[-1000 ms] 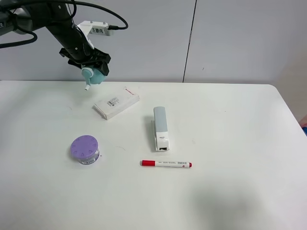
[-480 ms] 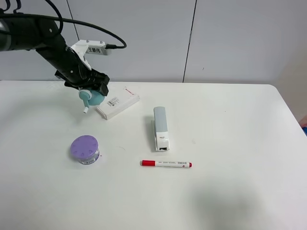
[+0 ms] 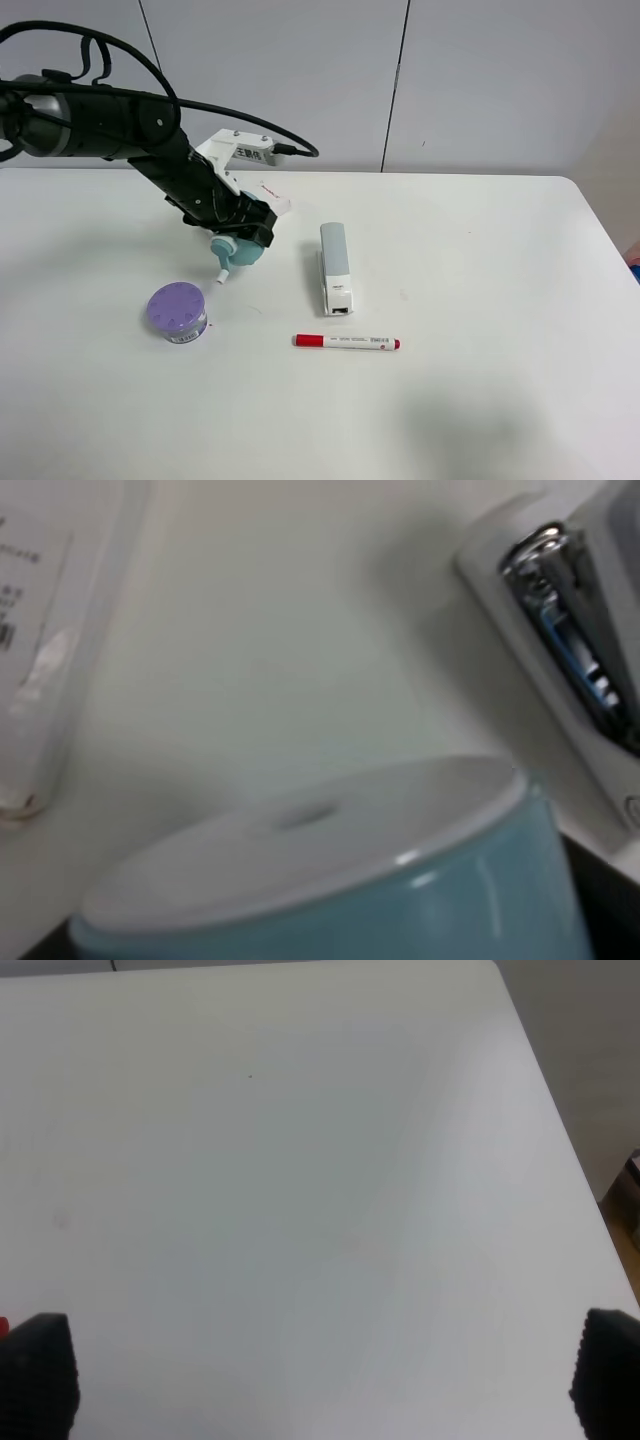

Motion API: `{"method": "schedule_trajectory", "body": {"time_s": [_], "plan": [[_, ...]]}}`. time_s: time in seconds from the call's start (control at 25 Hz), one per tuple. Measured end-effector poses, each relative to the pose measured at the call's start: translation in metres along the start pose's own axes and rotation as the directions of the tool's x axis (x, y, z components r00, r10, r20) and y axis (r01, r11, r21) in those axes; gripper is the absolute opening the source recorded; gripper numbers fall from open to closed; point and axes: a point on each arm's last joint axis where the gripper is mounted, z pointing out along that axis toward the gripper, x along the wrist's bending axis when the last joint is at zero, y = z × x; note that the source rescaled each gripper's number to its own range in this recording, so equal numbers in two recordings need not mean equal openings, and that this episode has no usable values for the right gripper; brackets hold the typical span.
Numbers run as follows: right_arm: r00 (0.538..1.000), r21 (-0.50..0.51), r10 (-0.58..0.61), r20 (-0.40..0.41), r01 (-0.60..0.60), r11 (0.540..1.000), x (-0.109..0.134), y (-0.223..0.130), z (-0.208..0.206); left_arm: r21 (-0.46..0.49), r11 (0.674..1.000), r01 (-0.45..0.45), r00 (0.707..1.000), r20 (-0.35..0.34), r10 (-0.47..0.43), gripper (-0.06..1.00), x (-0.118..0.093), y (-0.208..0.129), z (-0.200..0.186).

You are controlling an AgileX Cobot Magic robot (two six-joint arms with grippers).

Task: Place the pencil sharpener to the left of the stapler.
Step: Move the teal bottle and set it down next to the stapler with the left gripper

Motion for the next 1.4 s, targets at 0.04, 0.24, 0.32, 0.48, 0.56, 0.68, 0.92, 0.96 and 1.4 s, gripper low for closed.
{"method": "schedule_trajectory", "body": {"time_s": [0.04,0.24,0.32,0.48,0.56,0.68,0.92,0.96,1.4], "plan": [[1.000,0.000,0.000,0.000,0.000,1.000,0.000,0.000,0.000,-0.003,1.000,-0.004,1.000,0.003,0.004,0.00,-0.003,0.000,0.002],[1.000,0.000,0.000,0.000,0.000,1.000,0.000,0.000,0.000,0.027,0.999,-0.018,1.000,0.013,0.018,0.00,-0.010,-0.006,0.022],[1.000,0.000,0.000,0.000,0.000,1.000,0.000,0.000,0.000,0.041,0.999,-0.025,1.000,0.014,0.024,0.00,-0.012,-0.009,0.029],[1.000,0.000,0.000,0.000,0.000,1.000,0.000,0.000,0.000,0.057,0.998,-0.032,0.999,0.011,0.031,0.00,-0.013,-0.014,0.044],[1.000,0.000,0.000,0.000,0.000,1.000,0.000,0.000,0.000,0.061,0.998,-0.030,1.000,0.008,0.030,0.00,-0.012,-0.015,0.049],[1.000,0.000,0.000,0.000,0.000,1.000,0.000,0.000,0.000,0.053,0.998,-0.027,1.000,0.002,0.027,0.00,-0.010,-0.016,0.053],[1.000,0.000,0.000,0.000,0.000,1.000,0.000,0.000,0.000,0.033,0.999,0.003,1.000,0.003,-0.003,0.00,-0.010,-0.015,0.058],[1.000,0.000,0.000,0.000,0.000,1.000,0.000,0.000,0.000,0.028,1.000,0.009,1.000,0.004,-0.009,0.00,-0.010,-0.015,0.058],[1.000,0.000,0.000,0.000,0.000,1.000,0.000,0.000,0.000,0.014,0.999,0.037,0.999,0.010,-0.037,0.00,-0.010,-0.014,0.059]]}}
